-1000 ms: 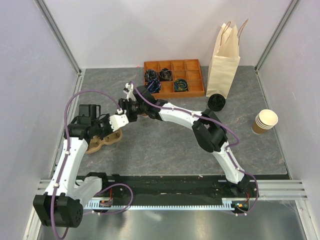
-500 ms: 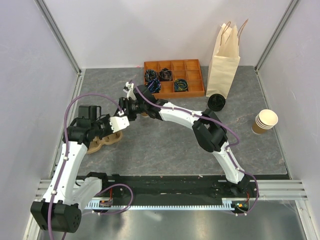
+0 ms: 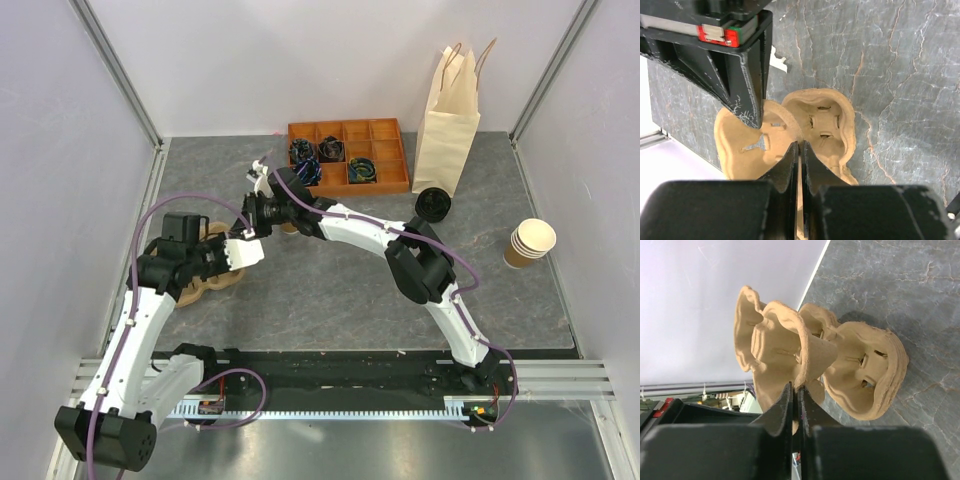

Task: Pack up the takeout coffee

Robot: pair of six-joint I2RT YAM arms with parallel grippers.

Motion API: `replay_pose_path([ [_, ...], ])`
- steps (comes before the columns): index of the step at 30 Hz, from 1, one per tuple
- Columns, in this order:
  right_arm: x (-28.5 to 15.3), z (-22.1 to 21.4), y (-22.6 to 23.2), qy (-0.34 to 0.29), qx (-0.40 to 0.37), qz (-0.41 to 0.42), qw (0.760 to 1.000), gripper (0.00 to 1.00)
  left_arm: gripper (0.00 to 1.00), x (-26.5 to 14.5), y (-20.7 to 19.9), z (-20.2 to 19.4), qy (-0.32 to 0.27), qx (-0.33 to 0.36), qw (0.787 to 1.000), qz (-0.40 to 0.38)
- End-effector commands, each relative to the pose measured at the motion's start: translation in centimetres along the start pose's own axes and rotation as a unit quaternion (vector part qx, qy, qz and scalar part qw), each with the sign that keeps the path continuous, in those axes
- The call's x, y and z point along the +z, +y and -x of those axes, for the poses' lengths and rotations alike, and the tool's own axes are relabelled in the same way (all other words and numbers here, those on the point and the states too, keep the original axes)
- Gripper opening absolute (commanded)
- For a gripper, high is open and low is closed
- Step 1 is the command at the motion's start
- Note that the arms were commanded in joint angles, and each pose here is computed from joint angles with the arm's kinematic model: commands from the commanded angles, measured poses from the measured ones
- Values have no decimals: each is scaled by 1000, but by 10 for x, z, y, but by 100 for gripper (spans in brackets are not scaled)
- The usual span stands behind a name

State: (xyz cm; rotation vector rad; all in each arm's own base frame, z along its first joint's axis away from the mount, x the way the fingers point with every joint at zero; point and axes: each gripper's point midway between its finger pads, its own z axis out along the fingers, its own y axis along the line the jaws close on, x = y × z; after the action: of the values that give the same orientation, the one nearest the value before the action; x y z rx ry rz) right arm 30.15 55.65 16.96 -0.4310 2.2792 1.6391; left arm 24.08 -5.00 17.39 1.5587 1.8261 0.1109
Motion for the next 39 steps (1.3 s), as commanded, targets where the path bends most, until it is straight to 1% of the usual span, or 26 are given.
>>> replay_pose_path([
  [1, -17, 13, 46, -13, -28, 48, 998, 0, 28, -14, 20, 15, -16, 11, 999, 38],
  [3, -21, 16, 51, -14, -30, 53, 998, 0, 44, -19, 17, 21, -28, -12, 999, 32],
  [4, -25, 21, 52, -19, -32, 55, 998, 0, 54, -26, 18, 29, -41, -30, 998, 34],
  [5, -31, 26, 55, -24, -34, 58, 997, 0, 58, -31, 9, 32, -47, -44, 998, 17],
  [6, -35, 29, 57, -27, -34, 59, 997, 0, 60, -38, 4, 43, -75, -51, 996, 12],
  [9, -55, 49, 58, -48, -34, 64, 996, 0, 66, -57, -11, 66, -130, -87, 988, -7],
  [10, -67, 61, 61, -63, -37, 71, 995, 0, 68, -67, -13, 72, -146, -91, 985, 2],
  [11, -74, 66, 64, -66, -38, 78, 994, 0, 68, -71, -16, 78, -159, -100, 982, -2],
  [15, -106, 95, 73, -95, -54, 89, 990, 0, 69, -88, -29, 88, -183, -160, 970, -8],
  [16, -122, 106, 76, -110, -59, 88, 988, 0, 69, -93, -30, 90, -189, -165, 968, -2],
  [20, -170, 133, 73, -148, -77, 72, 983, 0, 69, -90, -38, 77, -166, -190, 968, 7],
  [21, -179, 135, 70, -150, -77, 63, 984, 0, 68, -87, -42, 72, -158, -175, 972, 5],
  [22, -200, 144, 67, -167, -89, 53, 981, 0, 68, -78, -50, 62, -141, -172, 975, -6],
  [23, -210, 146, 66, -171, -92, 48, 980, 0, 67, -72, -51, 51, -117, -164, 979, 0],
  [24, -224, 150, 58, -177, -89, 35, 980, 0, 67, -66, -50, 42, -102, -140, 985, 2],
  [25, -236, 148, 58, -180, -100, 28, 978, 0, 66, -55, -55, 31, -82, -133, 988, -8],
  [28, -266, 143, 48, -190, -98, -1, 977, 0, 66, -32, -48, 9, -37, -108, 993, -11],
  [29, -273, 140, 44, -191, -110, -11, 975, 0, 67, -26, -37, 1, -17, -103, 995, 6],
  [31, -295, 135, 35, -196, -108, -37, 974, 0, 67, -6, -32, -19, 21, -86, 996, -2],
  [32, -301, 132, 30, -196, -116, -47, 973, 0, 67, -1, -18, -27, 30, -74, 997, 21],
  [33, -313, 131, 21, -199, -109, -62, 972, 0, 67, 9, -20, -37, 39, -43, 998, 17],
  [34, -320, 124, 22, -198, -114, -66, 971, 0, 69, 12, -16, -44, 44, -33, 998, 24],
  [35, -325, 121, 18, -196, -127, -75, 969, 0, 70, 17, -9, -44, 41, 4, 999, 33],
  [37, -339, 110, 14, -192, -128, -92, 969, 0, 70, 31, -17, -56, 55, 11, 998, 12],
  [38, -342, 106, 12, -188, -145, -100, 966, 0, 70, 35, -18, -59, 60, 11, 998, 4],
  [39, -346, 97, 11, -182, -141, -108, 967, 0, 68, 39, -19, -62, 63, 10, 998, -4],
])
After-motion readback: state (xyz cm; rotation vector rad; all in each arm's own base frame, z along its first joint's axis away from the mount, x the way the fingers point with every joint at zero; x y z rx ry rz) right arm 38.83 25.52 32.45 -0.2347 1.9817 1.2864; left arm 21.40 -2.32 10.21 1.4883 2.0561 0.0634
